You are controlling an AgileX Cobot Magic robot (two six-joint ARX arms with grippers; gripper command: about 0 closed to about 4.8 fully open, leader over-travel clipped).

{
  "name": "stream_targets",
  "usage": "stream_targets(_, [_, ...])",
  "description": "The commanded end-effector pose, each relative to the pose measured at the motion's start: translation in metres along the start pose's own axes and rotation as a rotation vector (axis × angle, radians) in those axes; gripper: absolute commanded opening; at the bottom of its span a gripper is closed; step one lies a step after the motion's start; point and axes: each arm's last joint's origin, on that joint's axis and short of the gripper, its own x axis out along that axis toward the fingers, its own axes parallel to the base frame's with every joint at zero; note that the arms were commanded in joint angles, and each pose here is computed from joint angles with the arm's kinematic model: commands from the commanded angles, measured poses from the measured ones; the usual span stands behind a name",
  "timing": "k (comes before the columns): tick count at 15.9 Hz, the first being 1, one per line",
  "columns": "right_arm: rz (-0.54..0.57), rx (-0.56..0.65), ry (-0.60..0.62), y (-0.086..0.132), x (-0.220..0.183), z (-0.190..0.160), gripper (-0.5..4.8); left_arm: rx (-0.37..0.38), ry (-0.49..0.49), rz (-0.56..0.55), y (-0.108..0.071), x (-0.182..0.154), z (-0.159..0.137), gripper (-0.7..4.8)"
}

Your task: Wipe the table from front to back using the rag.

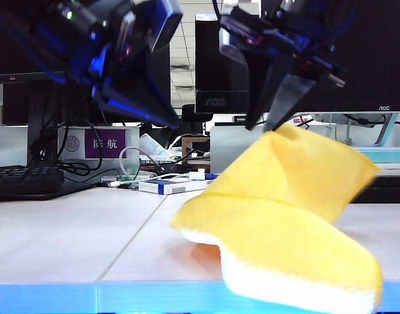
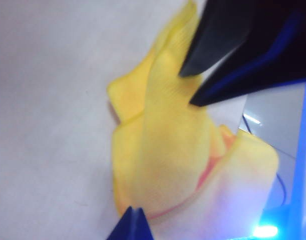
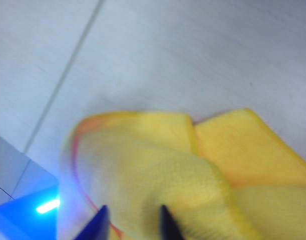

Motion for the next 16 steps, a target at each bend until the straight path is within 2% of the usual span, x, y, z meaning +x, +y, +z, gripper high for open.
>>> stream_targets(1, [0.016, -0.024, -0.063, 0.002, -0.005, 0.005, -0.01, 0.021, -0.052, -0.029, 0.002, 0.003, 0.003, 1.06])
stream_targets(2, [0.019, -0.025, -0.082, 0.003, -0.006, 0.007, 0.01, 0.028, -0.064, -0.038, 0.002, 0.004, 0.004, 1.74])
stream_targets(3, [0.020, -0.022, -0.092, 0.003, -0.007, 0.007, 0.34, 0.035, -0.075, -0.048, 0.003, 0.005, 0.005, 1.88])
stream_targets(4, [0.022, -0.010, -0.103, 0.003, -0.008, 0.008, 1.39, 0.043, -0.089, -0.063, 0.003, 0.006, 0.006, 1.89])
stream_targets(5, [0.025, -0.010, -0.113, 0.003, -0.009, 0.009, 2.16, 0.048, -0.100, -0.076, 0.004, 0.007, 0.006, 2.09])
stream_targets(6, [0.037, -0.012, -0.120, 0.003, -0.010, 0.009, 2.03, 0.053, -0.107, -0.085, 0.004, 0.008, 0.007, 2.67])
stream_targets(7, [0.056, -0.015, -0.127, 0.004, -0.010, 0.010, 1.01, 0.056, -0.111, -0.084, 0.005, 0.009, 0.007, 3.03])
stream_targets(8, [0.078, -0.019, -0.134, 0.005, -0.011, 0.010, -0.16, 0.060, -0.118, -0.088, 0.005, 0.010, 0.007, 3.04])
stream_targets(10, [0.115, -0.025, -0.155, 0.006, -0.014, 0.012, -0.01, 0.067, -0.126, -0.097, 0.007, 0.014, 0.007, 3.04])
stream_targets(16, [0.144, -0.034, -0.214, 0.006, -0.028, 0.014, -0.02, 0.082, -0.129, -0.133, 0.008, 0.031, 0.006, 2.93])
